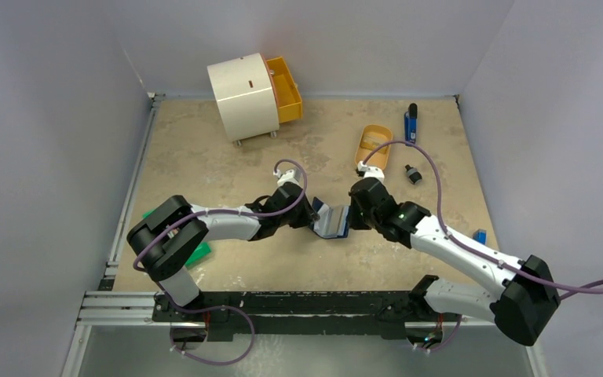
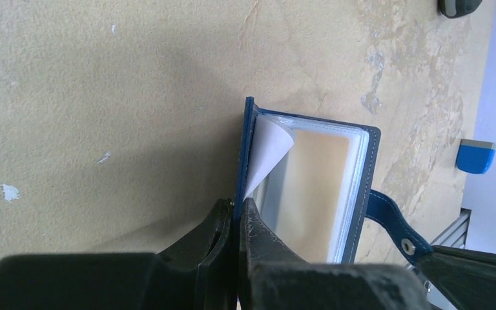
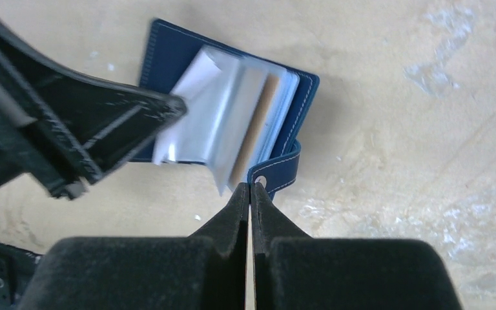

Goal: Put the credit cards into the card holder
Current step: Open the card holder at the center of the board.

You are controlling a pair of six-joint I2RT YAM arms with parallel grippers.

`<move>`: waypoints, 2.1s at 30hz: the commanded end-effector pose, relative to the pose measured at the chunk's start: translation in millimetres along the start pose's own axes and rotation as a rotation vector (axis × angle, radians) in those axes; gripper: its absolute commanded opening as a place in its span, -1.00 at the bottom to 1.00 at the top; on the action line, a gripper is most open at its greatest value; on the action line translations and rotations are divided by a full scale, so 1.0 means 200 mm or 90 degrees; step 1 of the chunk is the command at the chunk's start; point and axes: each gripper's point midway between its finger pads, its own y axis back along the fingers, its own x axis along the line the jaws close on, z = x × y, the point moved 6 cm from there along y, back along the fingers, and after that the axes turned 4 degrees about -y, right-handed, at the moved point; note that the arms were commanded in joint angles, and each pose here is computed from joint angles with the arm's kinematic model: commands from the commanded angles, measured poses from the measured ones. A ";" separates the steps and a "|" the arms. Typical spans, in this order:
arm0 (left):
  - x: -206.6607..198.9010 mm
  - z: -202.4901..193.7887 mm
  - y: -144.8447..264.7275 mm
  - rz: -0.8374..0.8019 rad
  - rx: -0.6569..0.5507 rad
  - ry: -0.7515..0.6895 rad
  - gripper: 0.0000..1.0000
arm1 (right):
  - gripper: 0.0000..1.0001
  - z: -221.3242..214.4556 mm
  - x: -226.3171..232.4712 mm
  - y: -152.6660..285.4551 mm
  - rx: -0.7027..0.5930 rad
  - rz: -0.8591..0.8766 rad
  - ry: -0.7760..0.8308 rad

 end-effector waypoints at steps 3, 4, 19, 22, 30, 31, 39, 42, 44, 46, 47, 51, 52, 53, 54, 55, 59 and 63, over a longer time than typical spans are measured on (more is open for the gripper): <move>0.01 0.04 0.02 0.027 -0.034 -0.002 -1.00 | -1.00 -0.12 -0.11 -0.01 0.028 -0.064 -0.067; 0.02 0.04 0.02 0.033 -0.036 0.000 -1.00 | -1.00 -0.13 -0.12 -0.02 0.030 -0.067 -0.074; 0.12 -0.03 0.06 0.070 -0.045 0.042 -1.00 | 0.04 0.07 0.00 0.09 -0.053 0.068 -0.090; 0.11 -0.02 0.06 0.068 -0.050 0.044 -1.00 | 0.16 0.05 0.06 0.06 -0.005 0.100 -0.080; 0.12 -0.02 0.06 0.082 -0.052 0.043 -1.00 | 0.15 -0.10 0.03 -0.03 0.058 0.092 -0.135; 0.13 -0.02 0.06 0.085 -0.052 0.043 -1.00 | 0.11 -0.11 0.02 -0.03 0.064 0.090 -0.135; 0.14 -0.03 0.05 0.086 -0.049 0.047 -1.00 | -0.09 -0.20 -0.02 -0.11 0.093 0.064 -0.139; 0.14 -0.03 0.05 0.087 -0.048 0.047 -1.00 | -0.14 -0.20 -0.03 -0.13 0.092 0.057 -0.155; 0.14 -0.04 0.05 0.087 -0.048 0.046 -1.00 | -0.15 -0.20 -0.03 -0.15 0.089 0.049 -0.163; 0.15 -0.04 0.05 0.088 -0.047 0.046 -1.00 | -0.16 -0.20 -0.04 -0.15 0.085 0.040 -0.169; 0.14 -0.04 0.05 0.087 -0.046 0.045 -1.00 | -0.16 -0.19 -0.05 -0.16 0.083 0.036 -0.171; 0.14 -0.04 0.05 0.086 -0.046 0.046 -1.00 | -0.19 -0.20 -0.07 -0.17 0.084 0.028 -0.175; 0.14 -0.04 0.05 0.086 -0.046 0.046 -1.00 | -0.19 -0.20 -0.07 -0.17 0.085 0.027 -0.176; 0.14 -0.04 0.05 0.086 -0.047 0.046 -1.00 | -0.20 -0.20 -0.07 -0.18 0.087 0.025 -0.175; 0.14 -0.04 0.05 0.086 -0.047 0.046 -1.00 | -0.20 -0.20 -0.08 -0.18 0.088 0.023 -0.176; 0.14 -0.03 0.05 0.086 -0.048 0.046 -1.00 | -0.21 -0.21 -0.08 -0.18 0.089 0.022 -0.177; 0.15 -0.04 0.05 0.088 -0.046 0.046 -1.00 | -0.23 -0.21 -0.09 -0.19 0.085 0.015 -0.179; 0.15 -0.04 0.05 0.088 -0.045 0.047 -1.00 | -0.26 -0.21 -0.09 -0.20 0.091 0.016 -0.177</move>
